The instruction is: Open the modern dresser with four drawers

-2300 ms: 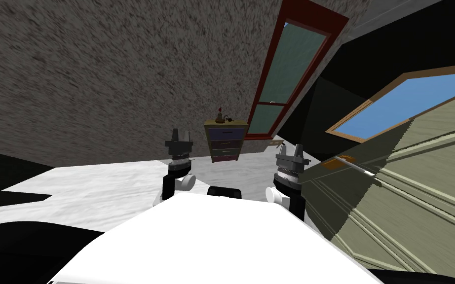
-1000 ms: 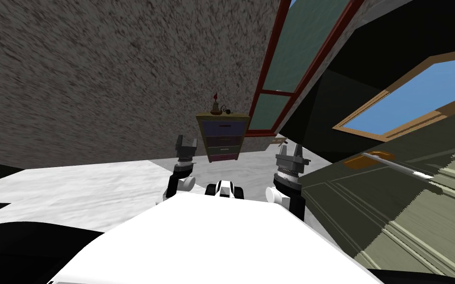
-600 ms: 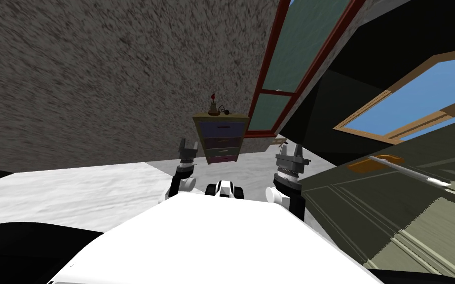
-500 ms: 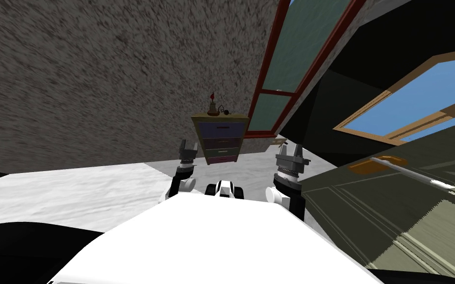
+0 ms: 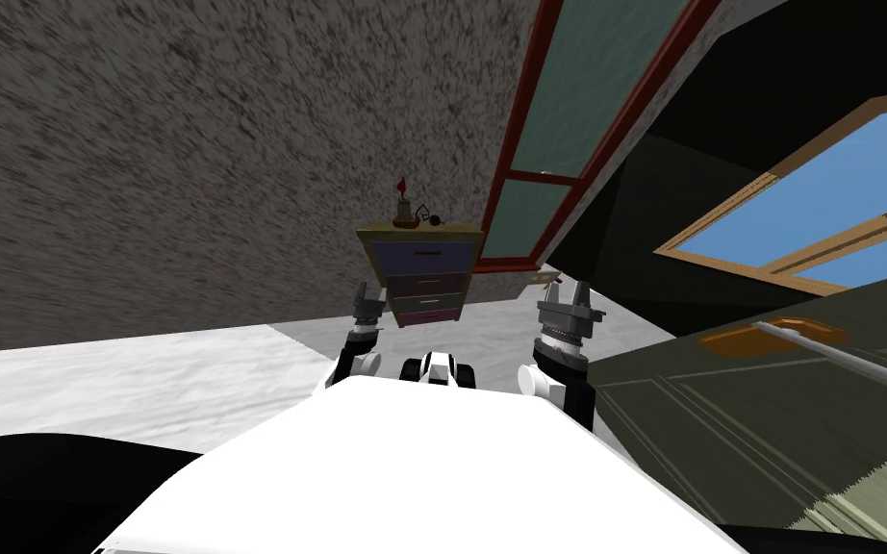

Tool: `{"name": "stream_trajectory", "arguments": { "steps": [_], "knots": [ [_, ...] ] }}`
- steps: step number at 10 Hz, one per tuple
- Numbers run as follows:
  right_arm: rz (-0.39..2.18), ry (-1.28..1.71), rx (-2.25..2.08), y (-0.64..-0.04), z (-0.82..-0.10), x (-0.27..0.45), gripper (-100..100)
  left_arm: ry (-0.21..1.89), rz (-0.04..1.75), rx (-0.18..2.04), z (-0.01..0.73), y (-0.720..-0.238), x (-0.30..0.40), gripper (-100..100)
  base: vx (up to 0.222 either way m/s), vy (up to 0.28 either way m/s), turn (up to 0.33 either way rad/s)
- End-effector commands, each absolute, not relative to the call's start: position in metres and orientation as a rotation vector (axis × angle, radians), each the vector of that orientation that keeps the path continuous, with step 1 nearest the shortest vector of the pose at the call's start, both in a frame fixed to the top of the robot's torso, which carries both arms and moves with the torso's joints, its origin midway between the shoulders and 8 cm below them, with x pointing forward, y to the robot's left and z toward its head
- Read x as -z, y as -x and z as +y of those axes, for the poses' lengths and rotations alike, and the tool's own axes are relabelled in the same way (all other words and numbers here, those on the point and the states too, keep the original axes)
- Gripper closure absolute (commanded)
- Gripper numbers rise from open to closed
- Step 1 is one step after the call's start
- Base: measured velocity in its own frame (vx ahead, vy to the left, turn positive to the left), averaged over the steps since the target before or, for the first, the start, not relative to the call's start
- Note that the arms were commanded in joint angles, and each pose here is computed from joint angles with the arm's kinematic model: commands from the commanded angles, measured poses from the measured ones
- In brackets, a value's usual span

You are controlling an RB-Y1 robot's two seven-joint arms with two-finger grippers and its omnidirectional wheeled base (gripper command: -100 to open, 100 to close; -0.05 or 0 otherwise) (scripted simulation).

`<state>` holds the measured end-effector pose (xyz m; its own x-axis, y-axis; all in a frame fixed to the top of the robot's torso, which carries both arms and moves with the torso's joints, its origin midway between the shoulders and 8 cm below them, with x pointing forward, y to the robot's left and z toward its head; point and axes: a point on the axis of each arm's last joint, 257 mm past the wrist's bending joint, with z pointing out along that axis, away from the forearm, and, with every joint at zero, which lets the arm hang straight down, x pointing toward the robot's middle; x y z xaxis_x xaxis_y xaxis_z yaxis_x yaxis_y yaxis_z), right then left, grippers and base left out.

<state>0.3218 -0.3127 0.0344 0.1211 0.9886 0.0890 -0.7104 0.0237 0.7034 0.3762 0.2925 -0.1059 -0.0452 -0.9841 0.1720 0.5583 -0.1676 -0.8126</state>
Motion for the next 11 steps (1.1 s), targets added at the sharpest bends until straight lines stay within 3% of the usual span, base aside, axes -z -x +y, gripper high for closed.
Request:
{"name": "stream_trajectory", "arguments": {
  "steps": [1, 11],
  "knots": [
    [0.499, -0.703, -1.402, -0.322, -0.313, -0.034, 0, 0.910, 0.674, 1.543, 0.300, -0.378, 0.124, -100, 0.108, -0.032, -0.004],
    [0.499, -0.703, -1.402, -0.322, -0.313, -0.034, 0, 1.117, 0.720, 1.458, 0.330, -0.371, 0.231, -100, 0.131, -0.046, -0.012]
  ]
}}
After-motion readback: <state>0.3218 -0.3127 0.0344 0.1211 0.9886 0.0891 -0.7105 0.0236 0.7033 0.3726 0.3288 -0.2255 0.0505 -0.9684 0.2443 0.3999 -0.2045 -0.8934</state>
